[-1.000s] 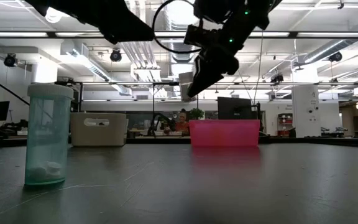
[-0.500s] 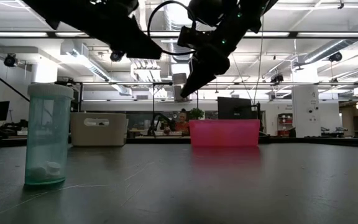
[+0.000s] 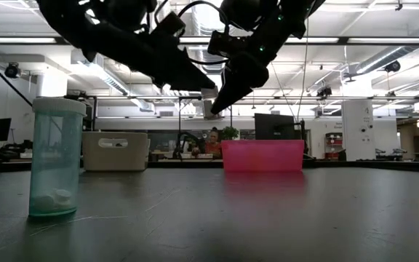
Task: Pick and place medicine bottles into bin by pill shape (circle, oval)
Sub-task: Put the white capsule bottle into the gray bin
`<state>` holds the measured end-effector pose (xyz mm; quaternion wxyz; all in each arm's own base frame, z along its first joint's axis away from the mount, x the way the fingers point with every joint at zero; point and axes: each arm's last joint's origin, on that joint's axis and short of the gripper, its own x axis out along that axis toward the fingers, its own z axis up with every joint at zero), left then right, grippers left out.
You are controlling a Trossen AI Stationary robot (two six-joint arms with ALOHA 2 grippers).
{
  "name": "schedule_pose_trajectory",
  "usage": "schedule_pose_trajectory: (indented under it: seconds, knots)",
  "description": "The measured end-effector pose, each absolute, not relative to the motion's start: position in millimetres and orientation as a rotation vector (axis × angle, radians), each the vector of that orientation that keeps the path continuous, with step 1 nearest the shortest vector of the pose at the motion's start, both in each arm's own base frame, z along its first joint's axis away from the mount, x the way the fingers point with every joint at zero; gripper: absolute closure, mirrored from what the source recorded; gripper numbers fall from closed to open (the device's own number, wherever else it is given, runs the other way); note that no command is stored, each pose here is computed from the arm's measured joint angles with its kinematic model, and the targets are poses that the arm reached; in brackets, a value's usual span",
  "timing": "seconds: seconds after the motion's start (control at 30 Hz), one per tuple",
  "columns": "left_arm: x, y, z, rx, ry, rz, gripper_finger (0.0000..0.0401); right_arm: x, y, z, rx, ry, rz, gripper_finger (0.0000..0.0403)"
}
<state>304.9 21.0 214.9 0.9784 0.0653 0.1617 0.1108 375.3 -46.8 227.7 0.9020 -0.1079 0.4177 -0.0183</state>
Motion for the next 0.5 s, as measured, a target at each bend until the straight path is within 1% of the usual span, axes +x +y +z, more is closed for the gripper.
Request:
schedule_pose_trajectory:
  seconds: [0.23,0.33,0.5]
  knots:
    - [310.6,26.3,209.0,0.129,0.306,0.241,0.0126,375.3,-46.8,227.7,-0.221,0.864,-0.039,0.0261]
    - [310.4,27.5,208.4,0.129,0.31,0.245,0.0145,375.3,-46.8,227.7,-0.22,0.864,-0.039,0.0261]
    - [310.4,27.7,208.5,0.132,0.309,0.246,0.0193,375.3,-46.8,227.7,-0.219,0.864,-0.039,0.0261]
